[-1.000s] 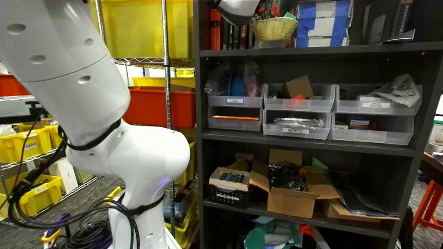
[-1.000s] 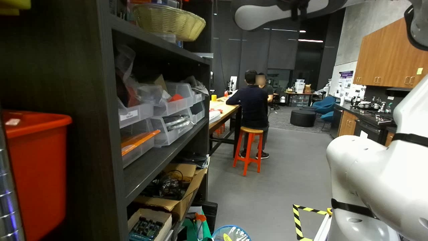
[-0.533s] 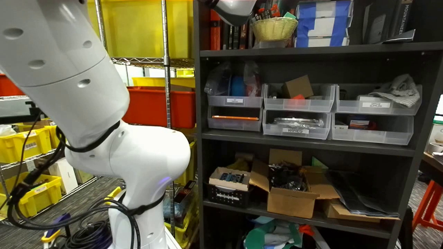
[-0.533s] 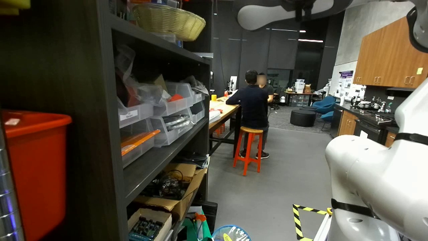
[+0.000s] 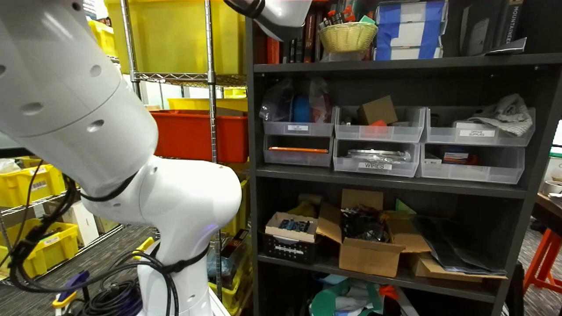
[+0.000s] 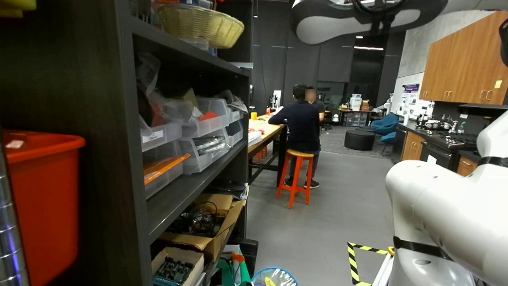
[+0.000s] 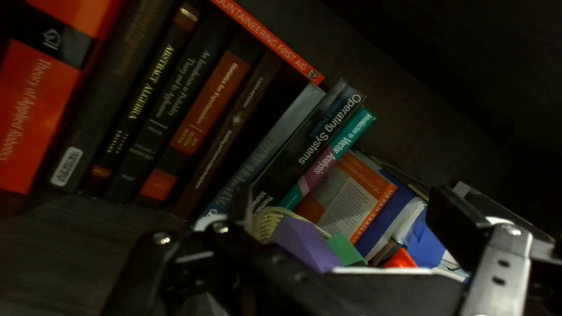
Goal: Pick the orange toy at the top shelf and place it in the basket next to it
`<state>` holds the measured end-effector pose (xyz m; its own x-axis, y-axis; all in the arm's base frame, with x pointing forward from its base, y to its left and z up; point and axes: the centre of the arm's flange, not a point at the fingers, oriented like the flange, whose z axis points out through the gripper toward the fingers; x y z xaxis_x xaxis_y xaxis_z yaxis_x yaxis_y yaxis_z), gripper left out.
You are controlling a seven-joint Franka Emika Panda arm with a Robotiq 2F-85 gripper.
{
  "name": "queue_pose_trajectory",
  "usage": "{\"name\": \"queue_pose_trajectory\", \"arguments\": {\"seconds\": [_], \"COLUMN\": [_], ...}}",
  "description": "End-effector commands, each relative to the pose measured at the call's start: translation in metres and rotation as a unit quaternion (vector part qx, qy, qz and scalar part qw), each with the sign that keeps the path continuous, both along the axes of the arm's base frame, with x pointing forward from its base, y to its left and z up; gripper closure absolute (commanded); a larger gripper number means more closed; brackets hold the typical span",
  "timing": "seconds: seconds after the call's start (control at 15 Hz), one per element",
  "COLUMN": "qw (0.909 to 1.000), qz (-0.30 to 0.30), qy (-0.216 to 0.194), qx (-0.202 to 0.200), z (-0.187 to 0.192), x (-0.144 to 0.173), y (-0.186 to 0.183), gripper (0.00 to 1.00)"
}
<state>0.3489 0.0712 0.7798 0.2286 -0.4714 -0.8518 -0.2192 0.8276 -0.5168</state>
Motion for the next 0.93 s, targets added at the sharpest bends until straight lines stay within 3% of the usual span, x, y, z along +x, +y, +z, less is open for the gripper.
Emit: {"name": "queue_pose_trajectory", "arguments": {"seconds": [0.0, 0.87], "qw": [0.999, 0.9895], "qz": [0.041, 0.073], "qy": [0.001, 0.046], "qx": [-0.017, -0.116], "z": [-0.021, -0.105], "x": [-0.029, -0.053], "y": [-0.001, 0.038], "gripper": [0.0, 0.0]}}
